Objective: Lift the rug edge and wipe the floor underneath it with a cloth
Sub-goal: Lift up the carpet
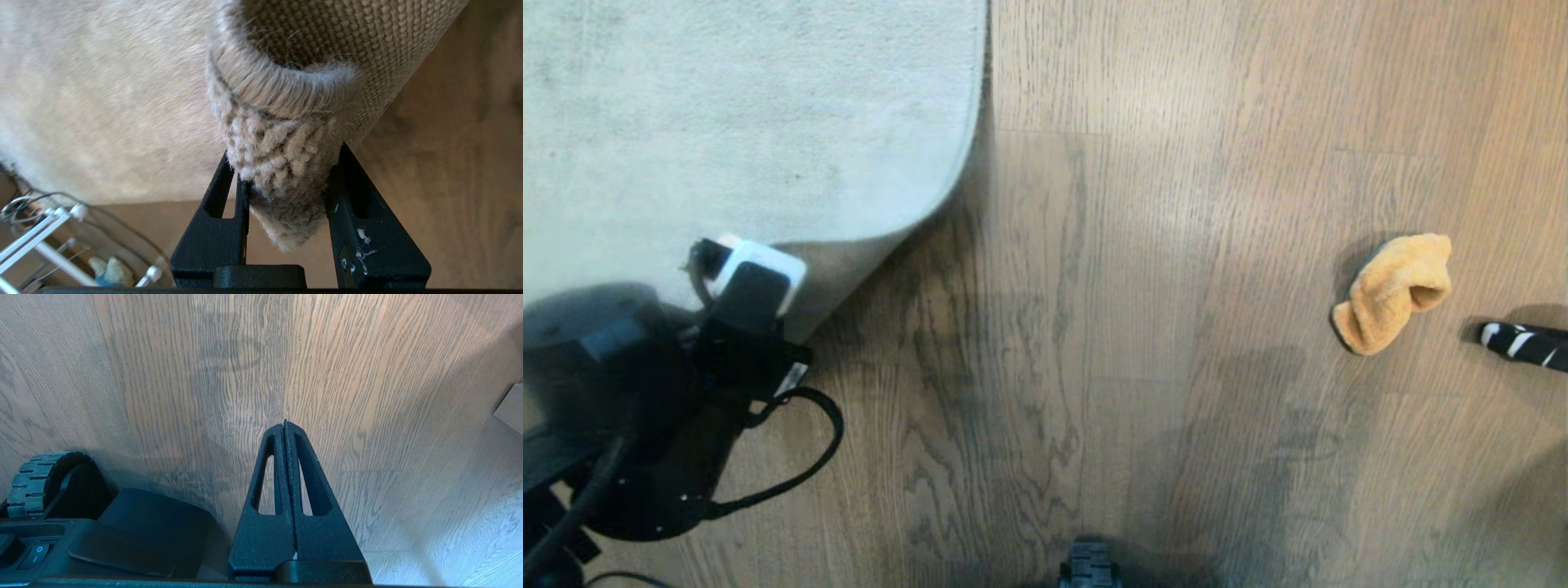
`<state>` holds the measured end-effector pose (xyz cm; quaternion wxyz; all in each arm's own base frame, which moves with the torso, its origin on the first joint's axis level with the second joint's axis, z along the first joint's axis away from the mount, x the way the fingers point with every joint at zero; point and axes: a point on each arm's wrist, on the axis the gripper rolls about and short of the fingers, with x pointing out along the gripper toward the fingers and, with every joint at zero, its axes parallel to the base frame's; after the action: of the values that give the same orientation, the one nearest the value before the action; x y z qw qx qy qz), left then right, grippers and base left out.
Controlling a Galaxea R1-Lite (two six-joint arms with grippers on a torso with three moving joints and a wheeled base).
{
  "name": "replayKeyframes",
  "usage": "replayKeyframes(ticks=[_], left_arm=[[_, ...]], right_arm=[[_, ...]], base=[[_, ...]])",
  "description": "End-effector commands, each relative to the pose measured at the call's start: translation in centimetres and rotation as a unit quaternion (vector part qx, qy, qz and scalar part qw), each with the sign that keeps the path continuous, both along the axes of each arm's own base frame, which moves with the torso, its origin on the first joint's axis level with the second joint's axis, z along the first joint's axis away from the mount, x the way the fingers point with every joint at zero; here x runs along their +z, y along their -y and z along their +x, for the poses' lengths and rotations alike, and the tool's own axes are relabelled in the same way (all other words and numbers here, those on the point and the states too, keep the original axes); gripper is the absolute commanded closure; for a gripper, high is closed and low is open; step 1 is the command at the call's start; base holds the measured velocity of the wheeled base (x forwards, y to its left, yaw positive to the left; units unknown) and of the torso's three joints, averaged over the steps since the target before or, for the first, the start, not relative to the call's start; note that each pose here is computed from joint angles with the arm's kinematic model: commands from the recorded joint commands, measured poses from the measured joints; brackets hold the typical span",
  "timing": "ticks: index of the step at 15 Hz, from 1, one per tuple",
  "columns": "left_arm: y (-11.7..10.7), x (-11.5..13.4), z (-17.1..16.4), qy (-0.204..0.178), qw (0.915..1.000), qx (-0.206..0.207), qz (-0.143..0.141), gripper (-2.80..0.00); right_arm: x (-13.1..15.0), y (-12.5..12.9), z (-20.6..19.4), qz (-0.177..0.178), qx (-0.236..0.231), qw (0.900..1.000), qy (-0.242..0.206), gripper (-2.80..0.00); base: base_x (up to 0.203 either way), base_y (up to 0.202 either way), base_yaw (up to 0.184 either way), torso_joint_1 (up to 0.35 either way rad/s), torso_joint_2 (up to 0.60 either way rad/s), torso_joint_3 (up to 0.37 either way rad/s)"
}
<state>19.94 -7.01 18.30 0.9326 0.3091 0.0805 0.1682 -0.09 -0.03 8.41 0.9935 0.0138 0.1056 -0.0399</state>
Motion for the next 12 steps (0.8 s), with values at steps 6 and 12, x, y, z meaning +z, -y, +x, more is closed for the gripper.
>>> replayKeyframes(ticks=[6,12], left_arm=[[-4.0,4.6,-5.6,-0.024,0.9976,0.045,0.046,0.00],[-5.1,6.2,-7.1,-0.026,0.9953,0.060,0.071,0.00]], right_arm=[[0.0,0.0,0.0,0.000,0.000,1.000,0.000,0.00],[0.0,0.0,0.0,0.000,0.000,1.000,0.001,0.00]], base=[[0.000,0.000,0.000,0.000,0.00,0.000],[0.000,0.000,0.000,0.000,0.00,0.000]])
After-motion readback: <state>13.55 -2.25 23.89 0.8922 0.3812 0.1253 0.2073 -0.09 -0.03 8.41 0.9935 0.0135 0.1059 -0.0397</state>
